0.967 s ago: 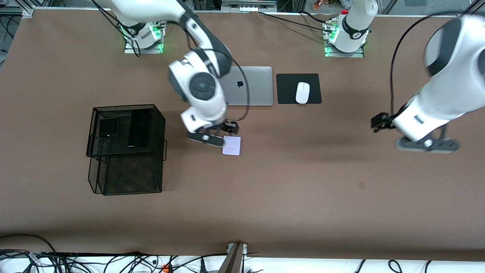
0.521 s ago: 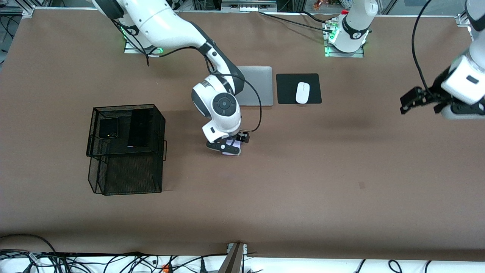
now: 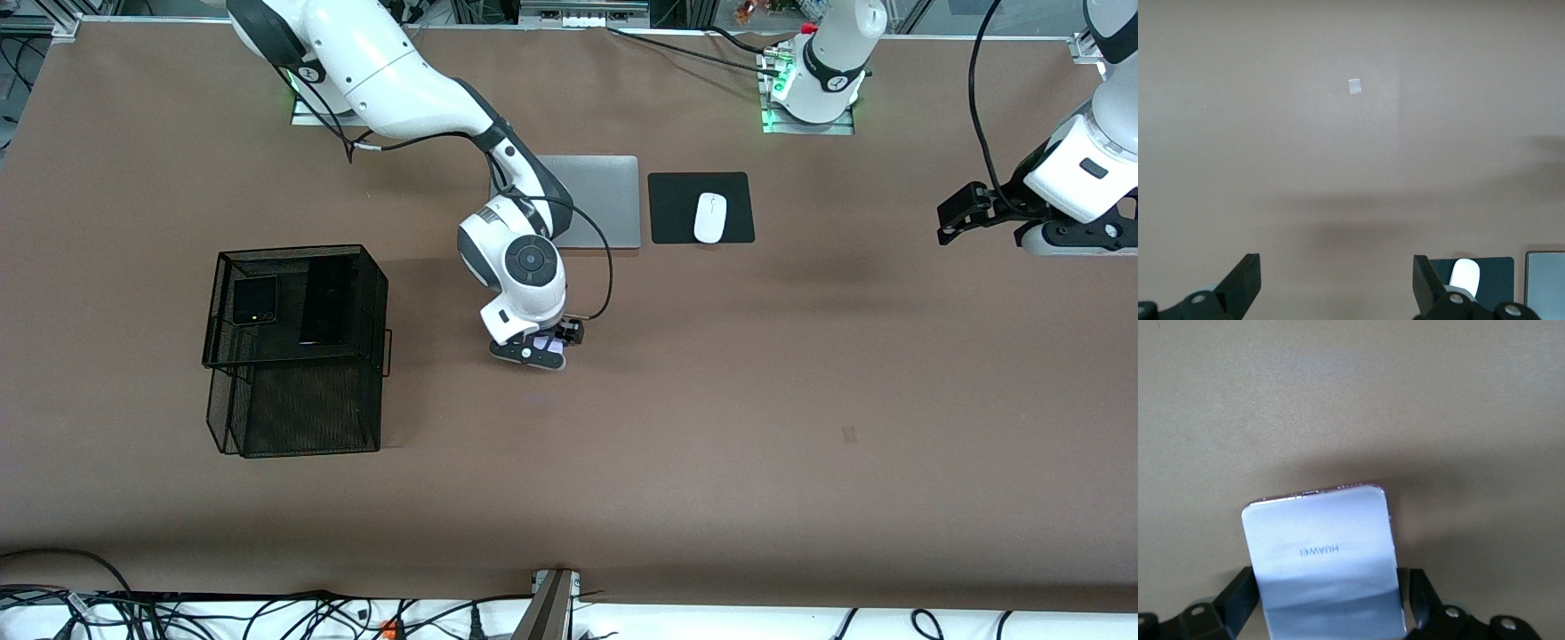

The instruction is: Place phones with both arms

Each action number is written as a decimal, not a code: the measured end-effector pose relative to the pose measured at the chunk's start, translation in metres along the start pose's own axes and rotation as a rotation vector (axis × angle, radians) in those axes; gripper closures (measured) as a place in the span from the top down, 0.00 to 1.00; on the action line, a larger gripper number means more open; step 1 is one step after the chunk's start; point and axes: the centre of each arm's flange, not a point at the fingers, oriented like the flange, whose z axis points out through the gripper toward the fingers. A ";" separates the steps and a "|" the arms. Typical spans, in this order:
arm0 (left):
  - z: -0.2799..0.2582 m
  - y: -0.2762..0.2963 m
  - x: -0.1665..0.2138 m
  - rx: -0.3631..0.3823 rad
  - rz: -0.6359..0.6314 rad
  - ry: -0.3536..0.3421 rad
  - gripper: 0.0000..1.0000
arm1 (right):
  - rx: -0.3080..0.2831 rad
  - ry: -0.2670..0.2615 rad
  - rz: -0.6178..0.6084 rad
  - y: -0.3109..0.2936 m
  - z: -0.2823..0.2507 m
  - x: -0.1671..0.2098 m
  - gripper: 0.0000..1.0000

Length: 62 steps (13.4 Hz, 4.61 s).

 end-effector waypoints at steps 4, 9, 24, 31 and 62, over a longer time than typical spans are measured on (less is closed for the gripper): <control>0.000 0.000 0.000 0.000 0.000 0.000 1.00 | -0.012 0.012 -0.020 -0.003 -0.004 0.000 0.85; 0.000 0.005 0.000 0.000 0.007 0.000 1.00 | -0.058 -0.035 -0.025 -0.009 -0.130 0.023 0.85; 0.000 0.006 0.000 0.000 0.008 -0.002 1.00 | -0.025 -0.084 -0.199 0.366 -0.174 0.269 0.85; 0.000 0.006 -0.001 0.000 0.008 -0.005 1.00 | -0.012 -0.114 -0.221 0.352 -0.070 0.250 0.85; 0.000 0.006 -0.002 0.001 0.009 -0.016 1.00 | -0.059 -0.132 -0.111 0.504 -0.408 0.098 1.00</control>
